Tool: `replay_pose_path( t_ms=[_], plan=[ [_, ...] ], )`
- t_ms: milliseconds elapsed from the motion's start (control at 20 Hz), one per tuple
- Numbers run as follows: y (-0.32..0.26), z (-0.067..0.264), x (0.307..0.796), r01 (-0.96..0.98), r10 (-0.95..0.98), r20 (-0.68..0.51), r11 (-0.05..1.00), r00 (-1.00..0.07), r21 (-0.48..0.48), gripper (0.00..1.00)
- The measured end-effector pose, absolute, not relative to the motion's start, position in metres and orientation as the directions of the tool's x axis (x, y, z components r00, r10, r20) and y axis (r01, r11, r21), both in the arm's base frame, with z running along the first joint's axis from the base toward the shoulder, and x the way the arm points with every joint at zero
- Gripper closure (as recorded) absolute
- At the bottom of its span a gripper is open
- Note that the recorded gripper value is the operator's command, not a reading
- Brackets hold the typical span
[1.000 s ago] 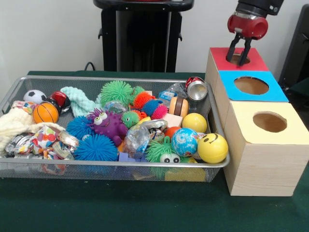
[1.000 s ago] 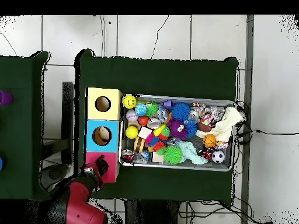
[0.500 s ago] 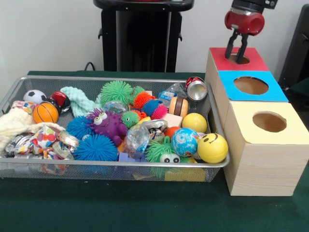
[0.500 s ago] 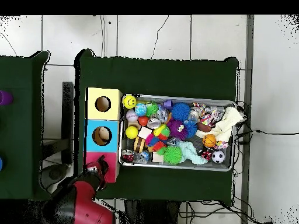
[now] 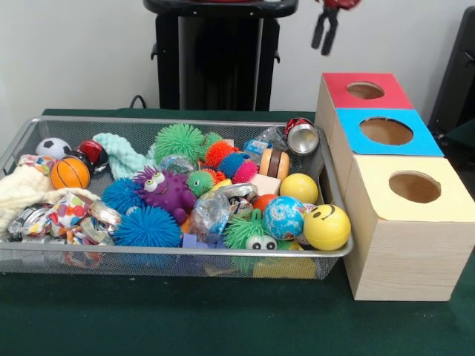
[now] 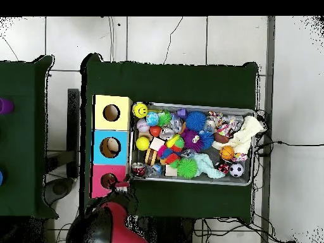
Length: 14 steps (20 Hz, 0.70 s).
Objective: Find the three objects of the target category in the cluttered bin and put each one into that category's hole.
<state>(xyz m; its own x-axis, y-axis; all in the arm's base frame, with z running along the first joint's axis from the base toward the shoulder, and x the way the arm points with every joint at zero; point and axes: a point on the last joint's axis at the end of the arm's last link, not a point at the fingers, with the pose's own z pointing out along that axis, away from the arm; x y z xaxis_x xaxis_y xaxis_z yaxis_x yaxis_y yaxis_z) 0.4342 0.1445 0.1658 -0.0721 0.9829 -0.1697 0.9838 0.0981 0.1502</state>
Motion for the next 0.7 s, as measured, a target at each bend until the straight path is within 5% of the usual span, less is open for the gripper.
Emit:
replay_pose_path(
  t_ms=[300, 700],
  plan=[
    [0.088, 0.195, 0.442, 0.984, 0.991, -0.128, -0.009, 0.033, 0.18, 0.0],
    [-0.001, 0.147, 0.444, 0.986, 0.982, -0.155, -0.082, 0.105, 0.148, 0.0]
  ],
)
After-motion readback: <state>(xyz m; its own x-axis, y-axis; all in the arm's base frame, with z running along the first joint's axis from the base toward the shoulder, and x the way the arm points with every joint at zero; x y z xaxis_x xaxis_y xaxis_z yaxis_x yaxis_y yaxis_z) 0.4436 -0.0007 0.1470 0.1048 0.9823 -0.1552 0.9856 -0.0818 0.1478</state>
